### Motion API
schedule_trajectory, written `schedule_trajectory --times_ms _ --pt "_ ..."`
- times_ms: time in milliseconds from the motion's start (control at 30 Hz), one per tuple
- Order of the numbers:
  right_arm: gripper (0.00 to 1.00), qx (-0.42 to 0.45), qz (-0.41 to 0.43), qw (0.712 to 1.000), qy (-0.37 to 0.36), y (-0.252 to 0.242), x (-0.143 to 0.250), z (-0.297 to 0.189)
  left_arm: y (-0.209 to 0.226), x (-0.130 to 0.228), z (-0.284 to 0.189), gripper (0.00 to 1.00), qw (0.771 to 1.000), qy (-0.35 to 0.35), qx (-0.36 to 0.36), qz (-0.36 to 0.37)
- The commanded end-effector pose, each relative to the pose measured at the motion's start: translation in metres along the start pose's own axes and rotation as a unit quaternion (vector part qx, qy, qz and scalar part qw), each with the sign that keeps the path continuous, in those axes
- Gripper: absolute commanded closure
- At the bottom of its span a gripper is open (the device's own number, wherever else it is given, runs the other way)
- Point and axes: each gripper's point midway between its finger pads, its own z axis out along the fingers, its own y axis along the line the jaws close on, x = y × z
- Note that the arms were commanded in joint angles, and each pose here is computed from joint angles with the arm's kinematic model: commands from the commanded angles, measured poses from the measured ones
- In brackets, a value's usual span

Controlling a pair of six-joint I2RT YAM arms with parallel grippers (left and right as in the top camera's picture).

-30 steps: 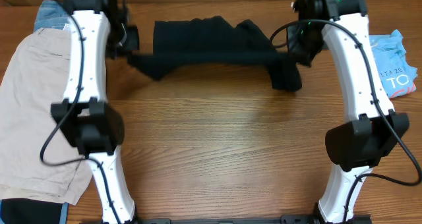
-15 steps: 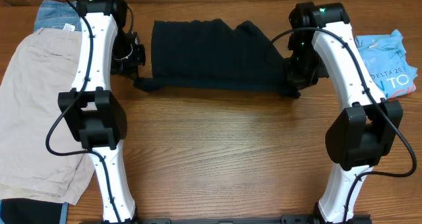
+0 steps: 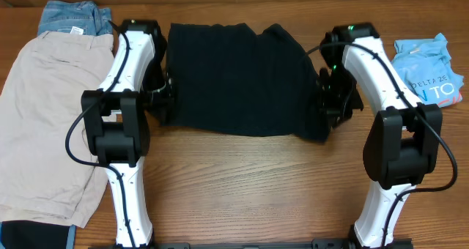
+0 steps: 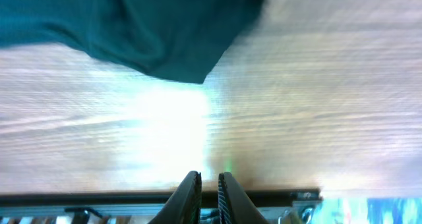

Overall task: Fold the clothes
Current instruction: 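Lay the spread shirt flat on the table with both grippers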

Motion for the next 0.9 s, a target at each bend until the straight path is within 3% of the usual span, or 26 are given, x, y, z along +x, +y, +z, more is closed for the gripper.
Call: schedule_trajectory --times_ms 0,233,533,600,733,867 --pt "0.86 -0.008 0.021 0.999 0.033 0.0 0.013 0.018 0.011 0.018 0.014 0.96 0.999 0.036 -0.026 -0.001" --pt "0.85 -0.009 0.026 0.998 0.049 0.0 0.018 0.036 0.032 0.033 0.032 0.96 0.993 0.073 -0.086 -0.036" --pt "0.81 -0.026 0.037 0.996 -0.075 -0.004 -0.041 0.019 0.057 0.03 0.027 0.96 0.981 0.054 -0.153 -0.105" --pt "0.69 -0.043 0.045 0.99 -0.127 -0.006 -0.067 0.012 0.057 0.03 0.027 0.96 0.981 0.052 -0.151 -0.111" --pt "0.6 -0.076 0.051 0.981 -0.171 -0.005 -0.091 0.009 0.057 0.028 0.027 0.83 0.981 0.049 -0.151 -0.111" --pt "0.59 -0.078 0.049 0.981 -0.17 -0.005 -0.091 0.016 0.056 0.025 0.028 0.81 0.982 0.043 -0.15 -0.111"
